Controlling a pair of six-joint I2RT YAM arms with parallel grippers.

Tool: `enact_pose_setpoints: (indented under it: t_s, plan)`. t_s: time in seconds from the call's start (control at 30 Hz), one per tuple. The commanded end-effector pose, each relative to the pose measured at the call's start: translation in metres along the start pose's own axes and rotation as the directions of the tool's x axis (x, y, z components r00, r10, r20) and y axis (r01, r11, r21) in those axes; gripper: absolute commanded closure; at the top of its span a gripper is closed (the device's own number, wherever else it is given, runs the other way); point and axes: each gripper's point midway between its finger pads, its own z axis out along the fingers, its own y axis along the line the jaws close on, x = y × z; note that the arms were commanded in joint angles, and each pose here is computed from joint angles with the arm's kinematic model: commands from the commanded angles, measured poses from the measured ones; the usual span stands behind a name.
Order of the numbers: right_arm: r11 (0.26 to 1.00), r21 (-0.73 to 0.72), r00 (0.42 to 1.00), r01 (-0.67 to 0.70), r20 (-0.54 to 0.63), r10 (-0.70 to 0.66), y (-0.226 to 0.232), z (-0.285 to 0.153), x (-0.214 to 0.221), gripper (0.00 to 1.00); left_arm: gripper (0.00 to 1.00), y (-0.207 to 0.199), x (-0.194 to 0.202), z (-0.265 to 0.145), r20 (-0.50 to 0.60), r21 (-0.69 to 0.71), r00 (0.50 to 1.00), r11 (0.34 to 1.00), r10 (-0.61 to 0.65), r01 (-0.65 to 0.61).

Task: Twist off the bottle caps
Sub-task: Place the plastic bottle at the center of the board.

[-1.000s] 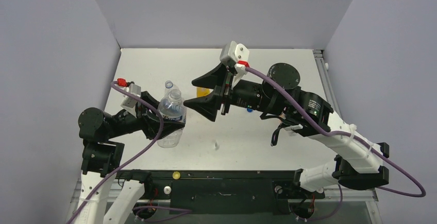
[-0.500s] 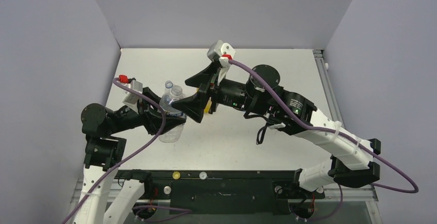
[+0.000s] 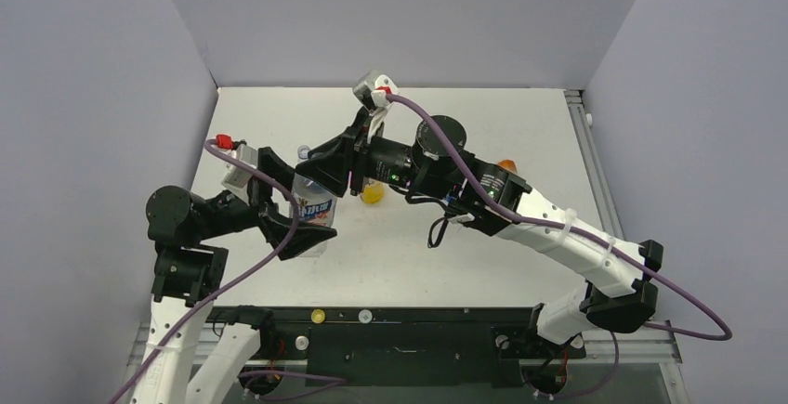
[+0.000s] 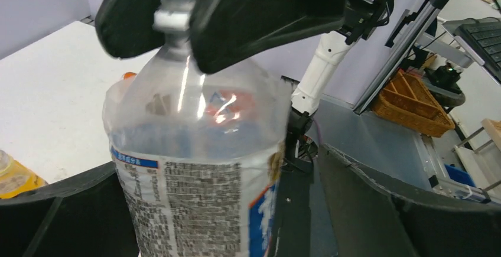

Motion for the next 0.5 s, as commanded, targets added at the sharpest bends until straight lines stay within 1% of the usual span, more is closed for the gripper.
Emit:
enact_pose_setpoints:
  t_s: [0.0,0.03,0.07,0.1,0.13,0.17,0.2,0.23,0.27,0.3,0.33,0.37,0.47]
  plan:
    - [0.990,0.138,0.997,0.041,0.054,-0.049,-0.033,-0.024,-0.016,1.00,0.03,0.000,-0.006,-0.001,-0.010,-0.020,0.998,0.998,0.057,-0.057]
    - [0.983,0.172,0.996,0.071,0.046,-0.080,-0.042,-0.028,-0.016,1.00,0.03,0.003,-0.003,-0.001,-0.034,-0.039,0.999,0.999,0.022,-0.023]
    - [0.967,0.238,0.995,0.087,0.027,-0.096,-0.059,-0.037,-0.013,1.00,0.03,0.009,-0.001,-0.001,-0.045,-0.058,0.998,0.997,0.049,-0.052]
    - [0.951,0.286,0.992,0.115,0.015,-0.124,-0.074,-0.044,-0.013,1.00,0.03,0.011,0.003,-0.003,-0.074,-0.084,0.997,0.996,0.003,-0.009]
    - [0.935,0.333,0.991,0.126,-0.007,-0.131,-0.087,-0.053,-0.007,1.00,0.03,0.018,0.005,-0.004,-0.088,-0.108,0.996,0.993,0.034,-0.043]
    - [0.913,0.380,0.988,0.149,-0.011,-0.157,-0.101,-0.063,-0.011,1.00,0.03,0.020,0.010,-0.006,-0.117,-0.133,0.993,0.991,-0.016,0.000]
    - [0.884,0.438,0.986,0.165,-0.044,-0.163,-0.118,-0.069,0.000,1.00,0.03,0.024,0.018,-0.009,-0.147,-0.164,0.989,0.986,-0.037,0.012]
    - [0.857,0.481,0.982,0.184,-0.051,-0.182,-0.132,-0.080,-0.002,1.00,0.03,0.027,0.015,-0.009,-0.157,-0.179,0.987,0.984,-0.038,0.009]
    - [0.830,0.522,0.980,0.196,-0.078,-0.183,-0.146,-0.086,0.007,1.00,0.03,0.035,0.023,-0.012,-0.186,-0.216,0.980,0.976,-0.067,0.025]
    - [0.803,0.558,0.977,0.211,-0.090,-0.195,-0.160,-0.094,0.006,1.00,0.03,0.036,0.019,-0.013,-0.192,-0.234,0.980,0.972,-0.061,0.015]
    - [0.773,0.592,0.973,0.229,-0.116,-0.199,-0.173,-0.100,0.014,1.00,0.03,0.045,0.025,-0.015,-0.214,-0.279,0.972,0.960,-0.098,0.035]
    - [0.743,0.628,0.972,0.229,-0.116,-0.202,-0.187,-0.106,0.013,1.00,0.03,0.046,0.022,-0.016,-0.219,-0.290,0.971,0.957,-0.093,0.026]
    - [0.705,0.668,0.971,0.238,-0.144,-0.190,-0.214,-0.113,0.028,1.00,0.03,0.057,0.024,-0.020,-0.249,-0.345,0.962,0.938,-0.114,0.022]
